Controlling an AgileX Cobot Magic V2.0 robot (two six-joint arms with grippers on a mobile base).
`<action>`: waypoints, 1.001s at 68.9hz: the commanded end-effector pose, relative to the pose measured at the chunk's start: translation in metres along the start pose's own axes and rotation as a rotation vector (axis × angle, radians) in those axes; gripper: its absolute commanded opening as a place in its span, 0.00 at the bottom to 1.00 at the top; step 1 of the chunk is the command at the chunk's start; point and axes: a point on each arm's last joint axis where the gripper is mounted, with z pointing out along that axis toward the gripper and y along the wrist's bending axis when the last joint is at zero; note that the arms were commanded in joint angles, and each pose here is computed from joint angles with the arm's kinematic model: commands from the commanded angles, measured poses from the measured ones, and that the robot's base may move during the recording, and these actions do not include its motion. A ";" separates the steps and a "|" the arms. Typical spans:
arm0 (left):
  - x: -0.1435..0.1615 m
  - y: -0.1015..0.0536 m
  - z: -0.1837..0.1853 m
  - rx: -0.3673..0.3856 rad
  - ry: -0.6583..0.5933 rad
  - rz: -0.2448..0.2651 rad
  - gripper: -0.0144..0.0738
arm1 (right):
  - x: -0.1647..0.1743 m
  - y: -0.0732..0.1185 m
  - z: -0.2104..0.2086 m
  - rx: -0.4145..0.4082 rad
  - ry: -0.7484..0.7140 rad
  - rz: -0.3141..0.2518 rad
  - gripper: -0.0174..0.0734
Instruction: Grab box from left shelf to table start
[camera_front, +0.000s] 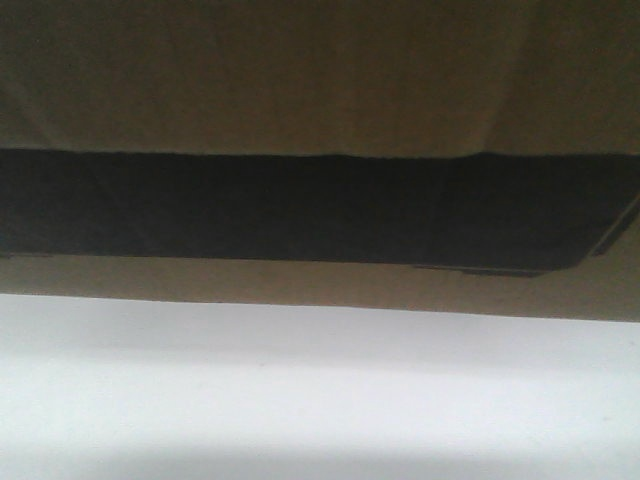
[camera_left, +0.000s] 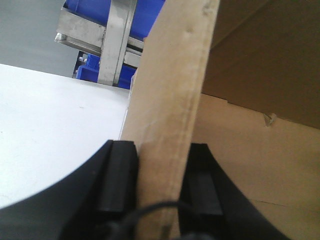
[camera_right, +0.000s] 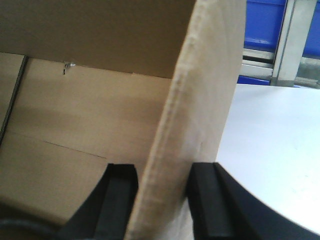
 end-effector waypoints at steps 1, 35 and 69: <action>-0.016 -0.013 -0.012 0.129 -0.125 0.022 0.05 | -0.024 0.000 -0.005 0.026 -0.200 -0.057 0.25; -0.018 -0.014 -0.002 0.116 -0.069 0.023 0.05 | -0.021 -0.002 0.008 0.023 -0.077 -0.050 0.25; -0.045 -0.019 0.080 -0.059 0.406 0.097 0.05 | -0.077 -0.005 0.087 0.009 0.311 -0.037 0.25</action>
